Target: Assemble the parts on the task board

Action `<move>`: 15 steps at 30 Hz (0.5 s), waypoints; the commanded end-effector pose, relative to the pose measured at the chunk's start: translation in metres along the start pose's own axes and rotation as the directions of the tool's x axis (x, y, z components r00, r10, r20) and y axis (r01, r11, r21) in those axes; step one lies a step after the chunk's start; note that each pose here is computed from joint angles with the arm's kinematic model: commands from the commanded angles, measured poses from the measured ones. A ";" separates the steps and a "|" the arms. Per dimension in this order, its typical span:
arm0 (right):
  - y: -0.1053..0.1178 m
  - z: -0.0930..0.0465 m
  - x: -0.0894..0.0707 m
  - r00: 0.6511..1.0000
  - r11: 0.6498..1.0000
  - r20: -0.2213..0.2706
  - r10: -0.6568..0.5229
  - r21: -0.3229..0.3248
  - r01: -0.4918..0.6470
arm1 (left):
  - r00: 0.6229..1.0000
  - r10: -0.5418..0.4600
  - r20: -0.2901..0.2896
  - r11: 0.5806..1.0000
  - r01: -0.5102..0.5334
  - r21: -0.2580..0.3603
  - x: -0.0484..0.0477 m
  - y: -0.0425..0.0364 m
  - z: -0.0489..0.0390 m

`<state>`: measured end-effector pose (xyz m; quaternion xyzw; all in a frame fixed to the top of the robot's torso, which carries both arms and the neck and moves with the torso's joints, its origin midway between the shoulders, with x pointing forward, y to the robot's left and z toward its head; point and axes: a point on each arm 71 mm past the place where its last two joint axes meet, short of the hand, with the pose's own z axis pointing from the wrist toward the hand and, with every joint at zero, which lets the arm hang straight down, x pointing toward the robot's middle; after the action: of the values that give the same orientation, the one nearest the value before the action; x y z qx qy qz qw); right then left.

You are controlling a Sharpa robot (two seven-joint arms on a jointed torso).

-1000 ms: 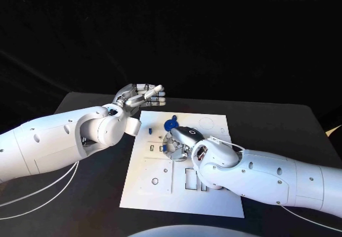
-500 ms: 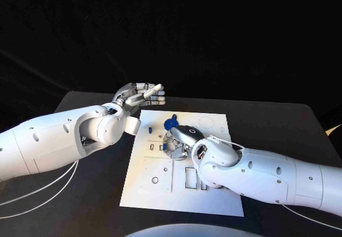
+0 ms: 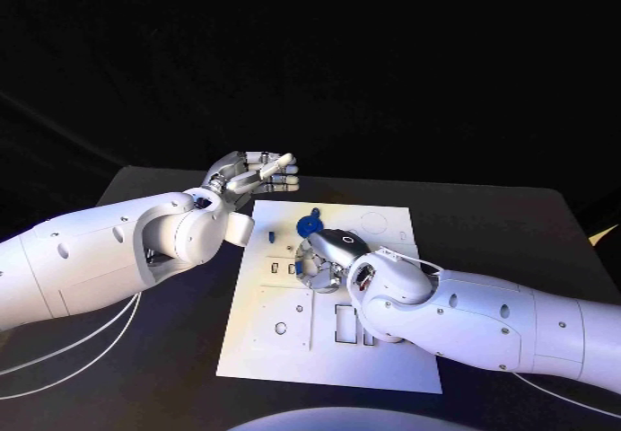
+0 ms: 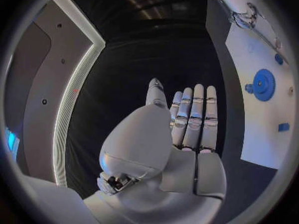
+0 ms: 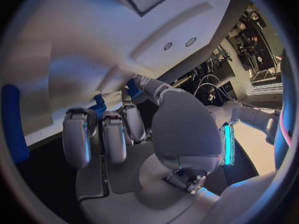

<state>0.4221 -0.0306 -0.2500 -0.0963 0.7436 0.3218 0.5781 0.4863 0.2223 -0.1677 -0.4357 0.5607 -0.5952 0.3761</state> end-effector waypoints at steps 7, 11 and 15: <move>0.002 0.000 0.000 1.000 1.000 0.013 -0.008 -0.015 0.008 | 1.000 -0.009 -0.019 1.000 0.009 0.003 0.0022 -0.0005 0.0003; 0.003 -0.001 -0.001 1.000 1.000 0.027 -0.001 -0.023 0.002 | 1.000 -0.009 -0.019 1.000 0.009 0.002 0.0020 -0.0004 0.0003; 0.004 -0.004 -0.003 0.999 0.999 0.049 0.007 -0.033 -0.006 | 1.000 0.000 -0.019 1.000 0.000 -0.004 0.0013 0.0001 0.0005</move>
<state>0.4192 -0.0312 -0.2476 -0.0930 0.7370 0.3298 0.5826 0.4867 0.2229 -0.1682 -0.4365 0.5618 -0.5939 0.3757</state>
